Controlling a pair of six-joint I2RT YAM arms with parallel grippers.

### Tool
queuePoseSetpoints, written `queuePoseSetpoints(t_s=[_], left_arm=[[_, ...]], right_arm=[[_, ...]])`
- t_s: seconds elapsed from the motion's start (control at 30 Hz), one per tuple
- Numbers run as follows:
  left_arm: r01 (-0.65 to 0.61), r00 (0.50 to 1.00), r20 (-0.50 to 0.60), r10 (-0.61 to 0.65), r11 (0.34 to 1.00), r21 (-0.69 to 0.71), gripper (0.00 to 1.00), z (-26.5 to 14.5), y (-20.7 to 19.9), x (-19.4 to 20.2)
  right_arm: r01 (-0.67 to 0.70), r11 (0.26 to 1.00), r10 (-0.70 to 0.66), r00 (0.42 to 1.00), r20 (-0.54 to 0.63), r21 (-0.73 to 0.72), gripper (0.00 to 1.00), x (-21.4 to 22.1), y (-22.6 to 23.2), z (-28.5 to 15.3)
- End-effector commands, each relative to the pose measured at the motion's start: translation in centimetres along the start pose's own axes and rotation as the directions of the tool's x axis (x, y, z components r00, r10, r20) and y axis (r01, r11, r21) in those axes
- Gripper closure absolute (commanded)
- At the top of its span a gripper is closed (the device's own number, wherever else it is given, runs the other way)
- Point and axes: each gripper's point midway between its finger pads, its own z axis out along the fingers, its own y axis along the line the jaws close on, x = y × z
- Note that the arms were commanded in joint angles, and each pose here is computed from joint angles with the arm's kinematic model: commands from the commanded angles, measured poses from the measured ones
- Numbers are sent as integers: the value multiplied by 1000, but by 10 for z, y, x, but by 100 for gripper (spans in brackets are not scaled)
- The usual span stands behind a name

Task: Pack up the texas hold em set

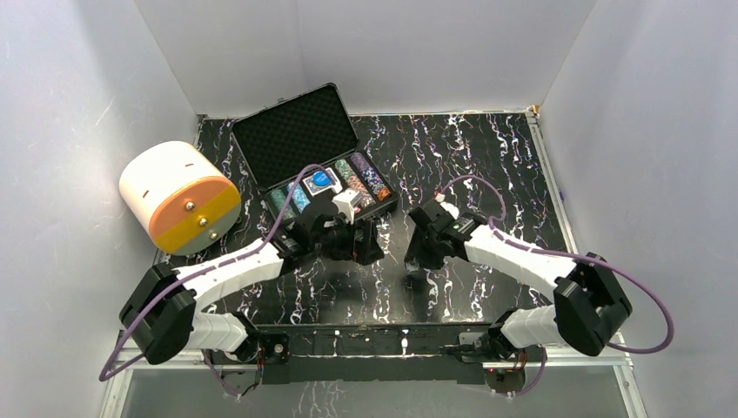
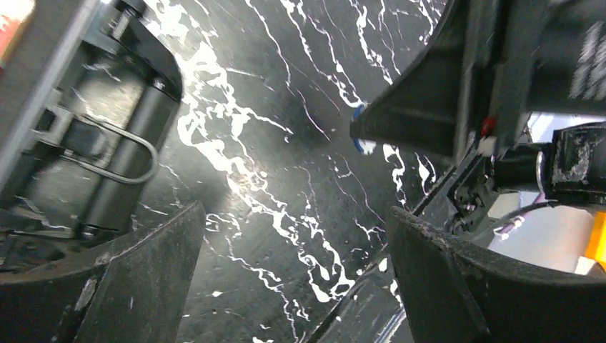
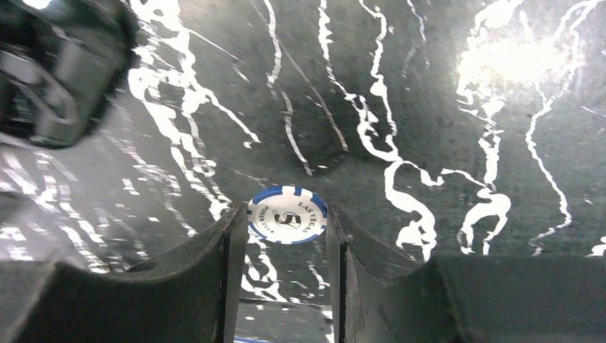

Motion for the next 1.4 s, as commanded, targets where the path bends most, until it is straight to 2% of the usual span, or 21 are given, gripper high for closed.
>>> queuePoseSetpoints(t_s=[0.0, 0.17, 0.33, 0.57, 0.73, 0.93, 1.13, 1.2, 1.3, 1.37], left_arm=[[43, 993, 101, -56, 991, 123, 4, 7, -28, -7], [93, 982, 142, -126, 972, 218, 10, 11, -41, -8], [157, 959, 199, -203, 962, 223, 20, 14, -40, -21], [182, 947, 220, -234, 956, 230, 51, 20, -42, -31], [187, 948, 214, -235, 957, 222, 62, 24, -40, -29], [166, 941, 252, -225, 958, 234, 83, 23, -43, -39], [137, 948, 253, -192, 967, 217, 93, 29, -41, -42], [117, 951, 260, -168, 973, 200, 100, 30, -40, -45], [64, 961, 260, -98, 988, 138, 100, 30, -32, -47], [-14, 968, 253, -5, 997, 74, 100, 29, -25, -49]], right_arm=[[-137, 971, 150, 987, 53, -196, 56, -28, 39, -20], [-234, 912, 263, 964, 43, -336, 56, -47, 67, -39], [-287, 866, 317, 948, 6, -409, 56, -51, 83, -49], [-316, 832, 343, 939, -25, -457, 56, -53, 93, -60], [-315, 820, 339, 940, -39, -477, 56, -55, 97, -64], [-315, 816, 333, 941, -50, -484, 56, -53, 98, -65], [-309, 812, 326, 944, -55, -495, 56, -54, 100, -65], [-299, 814, 318, 947, -49, -498, 51, -55, 101, -66], [-276, 835, 307, 952, -13, -476, 34, -62, 94, -65], [-263, 857, 309, 951, 33, -443, 27, -73, 83, -66]])
